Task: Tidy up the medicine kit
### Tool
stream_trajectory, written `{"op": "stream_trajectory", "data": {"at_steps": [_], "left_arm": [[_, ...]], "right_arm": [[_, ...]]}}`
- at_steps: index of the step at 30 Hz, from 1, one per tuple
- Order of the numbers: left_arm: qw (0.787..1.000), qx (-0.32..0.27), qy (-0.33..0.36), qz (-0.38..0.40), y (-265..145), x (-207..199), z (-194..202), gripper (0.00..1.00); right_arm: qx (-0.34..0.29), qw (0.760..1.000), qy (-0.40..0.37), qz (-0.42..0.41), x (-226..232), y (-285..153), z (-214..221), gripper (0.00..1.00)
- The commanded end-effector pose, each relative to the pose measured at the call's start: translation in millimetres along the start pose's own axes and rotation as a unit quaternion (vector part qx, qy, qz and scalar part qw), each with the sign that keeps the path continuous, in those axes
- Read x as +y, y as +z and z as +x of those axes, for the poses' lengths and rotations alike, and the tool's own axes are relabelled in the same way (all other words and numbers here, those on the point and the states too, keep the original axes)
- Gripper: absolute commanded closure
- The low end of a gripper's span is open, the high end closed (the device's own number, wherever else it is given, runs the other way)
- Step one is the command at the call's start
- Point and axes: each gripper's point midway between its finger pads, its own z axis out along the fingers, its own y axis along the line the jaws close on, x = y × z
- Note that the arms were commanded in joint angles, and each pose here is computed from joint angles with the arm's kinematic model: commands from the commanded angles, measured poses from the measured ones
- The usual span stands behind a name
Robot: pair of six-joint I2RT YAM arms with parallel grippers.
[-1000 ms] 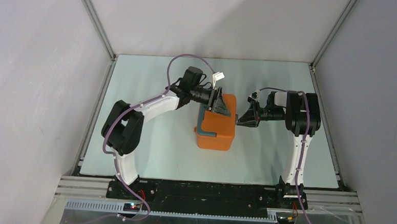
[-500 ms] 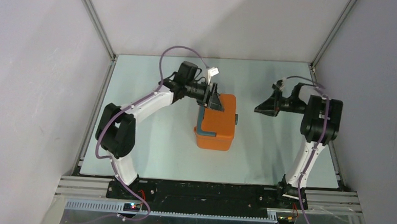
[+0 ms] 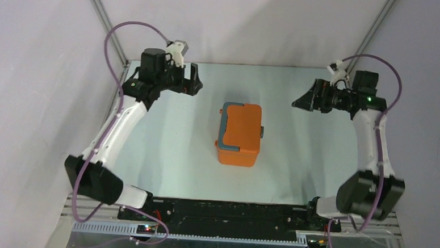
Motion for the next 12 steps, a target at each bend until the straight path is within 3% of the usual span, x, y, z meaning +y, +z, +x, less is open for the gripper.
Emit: {"op": "stream_trajectory", "data": {"at_steps": [1,5,12], "left_arm": [[0.992,-0.034,0.029,-0.117,-43,37,-7,0.0],[0.987,-0.053,0.009,-0.151,-68,50,-3,0.0],[0.982,-0.054,0.0,-0.179,-80,60,10,0.0]], "right_arm": [[-0.13,0.981,-0.037,0.136,-3,-20,-47,0.01],[-0.173,0.945,-0.099,0.26,0,-36,-50,0.01],[-0.156,0.939,-0.15,0.267,8,-39,-33,0.01]]}}
